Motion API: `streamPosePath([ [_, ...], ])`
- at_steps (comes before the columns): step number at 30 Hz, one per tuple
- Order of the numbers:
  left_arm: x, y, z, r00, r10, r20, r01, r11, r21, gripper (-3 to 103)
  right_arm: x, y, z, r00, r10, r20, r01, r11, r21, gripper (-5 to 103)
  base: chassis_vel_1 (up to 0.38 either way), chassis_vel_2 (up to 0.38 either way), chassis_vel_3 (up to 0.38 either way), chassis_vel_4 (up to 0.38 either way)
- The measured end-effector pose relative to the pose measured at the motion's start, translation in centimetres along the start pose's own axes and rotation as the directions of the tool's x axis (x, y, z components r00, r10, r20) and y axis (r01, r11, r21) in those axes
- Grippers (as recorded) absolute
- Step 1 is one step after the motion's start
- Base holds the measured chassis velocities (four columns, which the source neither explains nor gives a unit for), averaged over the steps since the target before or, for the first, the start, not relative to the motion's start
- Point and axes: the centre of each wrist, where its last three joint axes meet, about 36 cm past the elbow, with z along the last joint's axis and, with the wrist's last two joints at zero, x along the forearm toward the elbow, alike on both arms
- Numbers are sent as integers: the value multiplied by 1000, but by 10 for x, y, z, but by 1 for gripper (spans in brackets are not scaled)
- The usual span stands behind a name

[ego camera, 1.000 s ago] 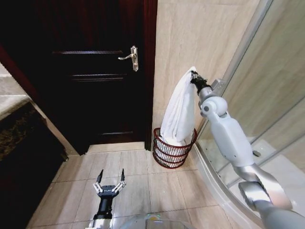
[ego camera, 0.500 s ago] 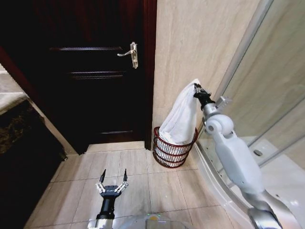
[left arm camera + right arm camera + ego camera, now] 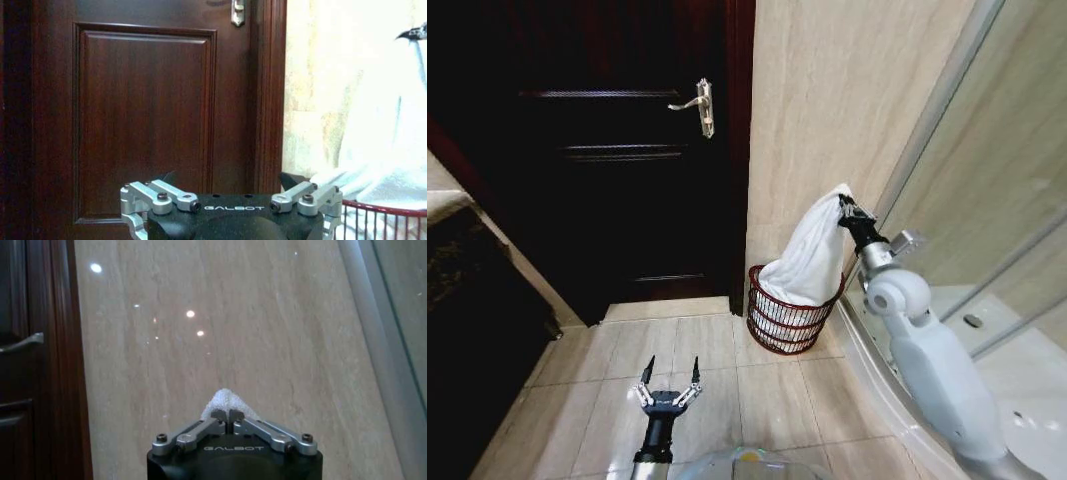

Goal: Discard the used towel into the hamper.

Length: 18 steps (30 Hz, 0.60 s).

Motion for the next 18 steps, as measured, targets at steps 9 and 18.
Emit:
streamPosePath([
  [9, -1, 0, 0, 1000, -2, 8, 2, 1000, 0, 100, 37, 13, 10, 999, 30, -21, -30, 999, 11, 1, -97, 96, 111, -108],
  [18, -3, -1, 2, 1000, -10, 6, 10, 1000, 4, 100, 62, 27, 31, 992, 73, -106, -72, 997, 13, 1, -24, 40, 30, -42],
])
